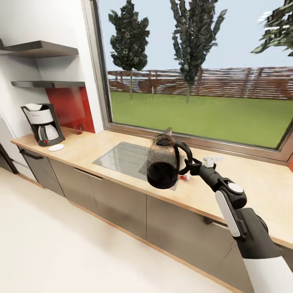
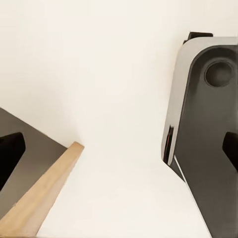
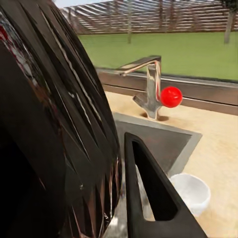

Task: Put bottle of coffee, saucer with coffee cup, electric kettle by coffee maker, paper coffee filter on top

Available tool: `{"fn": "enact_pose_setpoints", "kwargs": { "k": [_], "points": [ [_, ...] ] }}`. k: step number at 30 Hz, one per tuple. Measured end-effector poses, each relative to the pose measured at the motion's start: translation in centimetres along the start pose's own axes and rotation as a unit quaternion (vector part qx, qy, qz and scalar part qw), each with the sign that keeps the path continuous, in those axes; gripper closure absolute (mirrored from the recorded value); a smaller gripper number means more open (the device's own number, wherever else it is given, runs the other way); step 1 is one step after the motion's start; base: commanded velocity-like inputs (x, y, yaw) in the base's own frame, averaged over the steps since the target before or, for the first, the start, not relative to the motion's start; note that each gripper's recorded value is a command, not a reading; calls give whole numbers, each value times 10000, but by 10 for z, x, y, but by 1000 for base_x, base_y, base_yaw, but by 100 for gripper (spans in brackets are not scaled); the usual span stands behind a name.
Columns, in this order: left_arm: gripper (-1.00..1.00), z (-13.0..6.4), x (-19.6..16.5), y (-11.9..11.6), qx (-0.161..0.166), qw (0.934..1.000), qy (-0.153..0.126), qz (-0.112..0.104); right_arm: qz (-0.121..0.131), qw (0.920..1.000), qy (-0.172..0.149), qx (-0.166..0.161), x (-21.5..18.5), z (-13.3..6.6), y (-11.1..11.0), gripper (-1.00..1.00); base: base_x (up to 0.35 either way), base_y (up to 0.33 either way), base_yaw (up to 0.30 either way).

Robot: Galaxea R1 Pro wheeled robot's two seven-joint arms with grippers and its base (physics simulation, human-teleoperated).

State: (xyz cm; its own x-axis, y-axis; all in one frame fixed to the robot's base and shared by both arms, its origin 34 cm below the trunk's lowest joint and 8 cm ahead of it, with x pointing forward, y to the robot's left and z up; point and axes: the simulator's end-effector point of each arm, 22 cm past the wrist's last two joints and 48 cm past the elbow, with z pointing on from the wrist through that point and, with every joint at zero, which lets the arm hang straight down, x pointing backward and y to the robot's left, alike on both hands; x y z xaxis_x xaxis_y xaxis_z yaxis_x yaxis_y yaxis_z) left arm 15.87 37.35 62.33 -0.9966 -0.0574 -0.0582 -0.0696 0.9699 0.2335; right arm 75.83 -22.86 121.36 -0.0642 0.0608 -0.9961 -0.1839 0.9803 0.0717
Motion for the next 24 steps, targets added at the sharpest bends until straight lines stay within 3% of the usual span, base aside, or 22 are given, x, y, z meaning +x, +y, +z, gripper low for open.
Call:
{"fn": "enact_pose_setpoints", "kwargs": {
  "k": [24],
  "points": [
    [-100,-1,-6,-3,20,10000,-81,-30,-12,10000,-71,-17,-10,-4,3,100,209,222,269]
  ]
}}
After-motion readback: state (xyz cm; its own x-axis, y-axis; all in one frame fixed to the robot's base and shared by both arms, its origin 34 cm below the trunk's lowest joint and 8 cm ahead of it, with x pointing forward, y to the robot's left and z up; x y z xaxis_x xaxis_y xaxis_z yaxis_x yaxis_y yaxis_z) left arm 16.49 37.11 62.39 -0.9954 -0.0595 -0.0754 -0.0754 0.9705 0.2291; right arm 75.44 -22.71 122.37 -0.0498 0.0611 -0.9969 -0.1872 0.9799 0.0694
